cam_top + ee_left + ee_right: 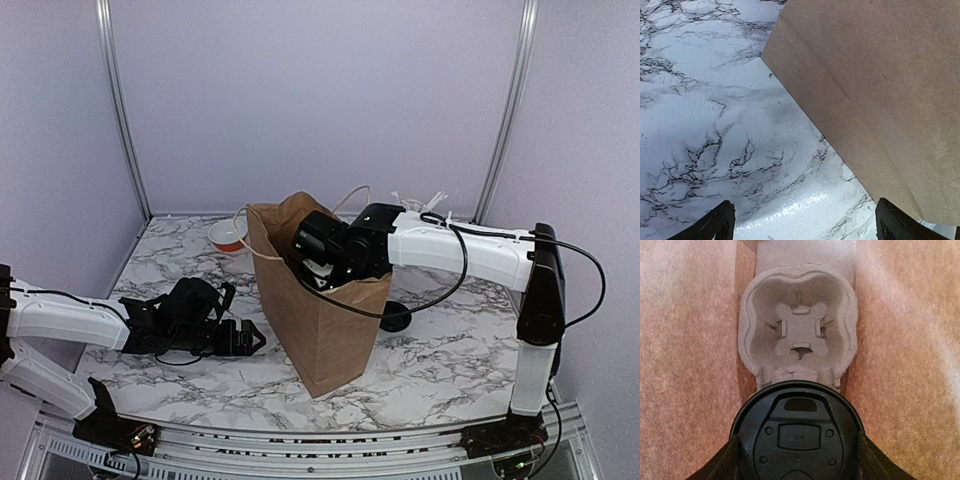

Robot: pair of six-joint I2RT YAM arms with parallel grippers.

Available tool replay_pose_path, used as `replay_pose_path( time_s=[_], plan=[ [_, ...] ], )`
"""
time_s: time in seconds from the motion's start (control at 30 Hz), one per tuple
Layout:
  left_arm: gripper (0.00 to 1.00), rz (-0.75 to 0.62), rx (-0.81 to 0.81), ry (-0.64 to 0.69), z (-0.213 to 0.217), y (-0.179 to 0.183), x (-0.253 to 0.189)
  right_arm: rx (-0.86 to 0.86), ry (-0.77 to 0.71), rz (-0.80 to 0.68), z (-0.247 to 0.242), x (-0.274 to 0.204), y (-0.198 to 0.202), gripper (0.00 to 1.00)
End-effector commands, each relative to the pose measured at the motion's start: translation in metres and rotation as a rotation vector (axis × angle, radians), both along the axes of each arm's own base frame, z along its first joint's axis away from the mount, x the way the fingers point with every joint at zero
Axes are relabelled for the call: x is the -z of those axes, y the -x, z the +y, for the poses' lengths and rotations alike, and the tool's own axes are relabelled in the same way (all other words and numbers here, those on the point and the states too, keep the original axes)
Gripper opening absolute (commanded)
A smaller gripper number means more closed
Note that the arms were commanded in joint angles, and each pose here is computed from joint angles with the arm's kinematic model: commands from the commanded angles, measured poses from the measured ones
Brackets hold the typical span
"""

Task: Pack the takeout coffee

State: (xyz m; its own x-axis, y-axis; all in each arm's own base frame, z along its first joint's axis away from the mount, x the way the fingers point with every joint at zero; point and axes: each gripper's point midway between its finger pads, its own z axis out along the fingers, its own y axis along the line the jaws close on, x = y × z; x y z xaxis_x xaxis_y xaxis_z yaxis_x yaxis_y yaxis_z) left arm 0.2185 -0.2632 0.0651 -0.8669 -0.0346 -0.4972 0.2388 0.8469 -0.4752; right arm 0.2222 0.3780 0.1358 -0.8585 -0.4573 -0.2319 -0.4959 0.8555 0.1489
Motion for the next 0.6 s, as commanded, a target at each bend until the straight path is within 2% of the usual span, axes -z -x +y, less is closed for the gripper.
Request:
replay_pose_path(
  time_s=[0.0,0.57],
  plan=[
    [0.99,-0.007,0.012,0.003,-0.0002,-0.0008,-0.0054,0.0,0.093,0.08,-0.016,0.0185,0.0202,0.61],
    [0.99,-0.012,0.012,0.001,0.0009,-0.001,-0.0078,0.008,0.109,0.061,-0.0193,0.012,0.0179,0.64]
  ],
)
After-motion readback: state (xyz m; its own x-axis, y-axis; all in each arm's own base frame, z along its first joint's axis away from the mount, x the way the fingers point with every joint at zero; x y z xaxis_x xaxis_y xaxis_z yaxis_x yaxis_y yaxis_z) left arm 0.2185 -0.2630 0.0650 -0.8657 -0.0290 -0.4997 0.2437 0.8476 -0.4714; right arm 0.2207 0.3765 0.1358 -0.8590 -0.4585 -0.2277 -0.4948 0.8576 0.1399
